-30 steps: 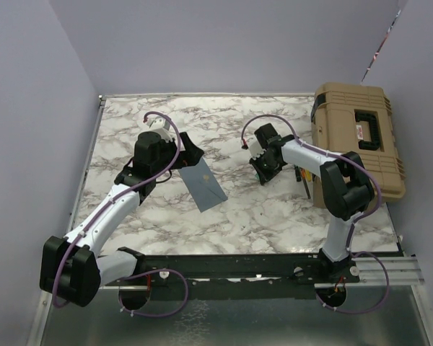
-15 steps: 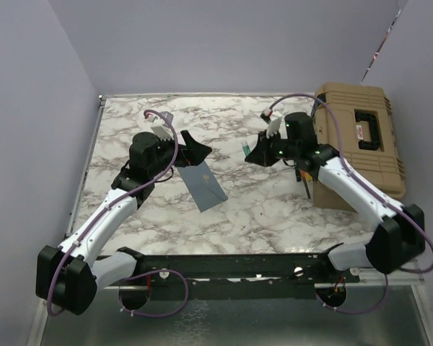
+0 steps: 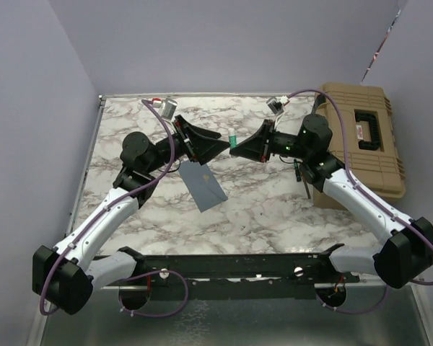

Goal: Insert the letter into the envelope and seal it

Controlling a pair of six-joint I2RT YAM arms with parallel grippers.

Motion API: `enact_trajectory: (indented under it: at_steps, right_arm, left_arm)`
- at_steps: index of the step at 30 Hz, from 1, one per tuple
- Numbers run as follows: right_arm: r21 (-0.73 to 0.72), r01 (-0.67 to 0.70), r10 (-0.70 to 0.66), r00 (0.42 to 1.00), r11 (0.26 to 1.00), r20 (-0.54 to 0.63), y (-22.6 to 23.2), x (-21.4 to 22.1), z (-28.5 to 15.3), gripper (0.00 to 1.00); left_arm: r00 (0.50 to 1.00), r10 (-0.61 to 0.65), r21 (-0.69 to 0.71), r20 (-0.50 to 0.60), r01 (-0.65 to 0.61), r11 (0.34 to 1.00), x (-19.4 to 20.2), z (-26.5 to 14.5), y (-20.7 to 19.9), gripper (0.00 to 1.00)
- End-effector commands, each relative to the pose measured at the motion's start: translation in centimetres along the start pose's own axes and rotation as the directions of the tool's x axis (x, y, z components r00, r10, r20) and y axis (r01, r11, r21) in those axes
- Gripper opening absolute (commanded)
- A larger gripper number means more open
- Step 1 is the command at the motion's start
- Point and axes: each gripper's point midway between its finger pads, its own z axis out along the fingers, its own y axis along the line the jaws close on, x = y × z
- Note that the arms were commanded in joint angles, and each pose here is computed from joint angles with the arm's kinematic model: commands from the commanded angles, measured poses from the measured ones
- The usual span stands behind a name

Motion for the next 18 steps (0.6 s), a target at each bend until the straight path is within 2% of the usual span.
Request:
enact_trajectory:
  at_steps: [1,10,18]
  right_arm:
    - [-0.140,0.009,-0.010,1.000,0.990,-0.004,3.1,-0.1,0.3,0.00]
    - [-0.193,0.001,-0.006,1.000,0.981,-0.028,4.1,0.8,0.8,0.00]
    - [-0.212,0.000,-0.003,1.000,0.977,-0.013,4.4,0.5,1.0,0.00]
  left_arm:
    - [0.999,-0.017,0.065,-0.031,0.019,0.998,1.0,0.9,-1.2,0.80]
    - [0.998,-0.042,0.079,-0.053,0.046,0.996,1.6,1.4,-1.3,0.48]
    - [0.994,-0.064,0.100,-0.085,0.073,0.992,2.8,1.4,-1.9,0.35]
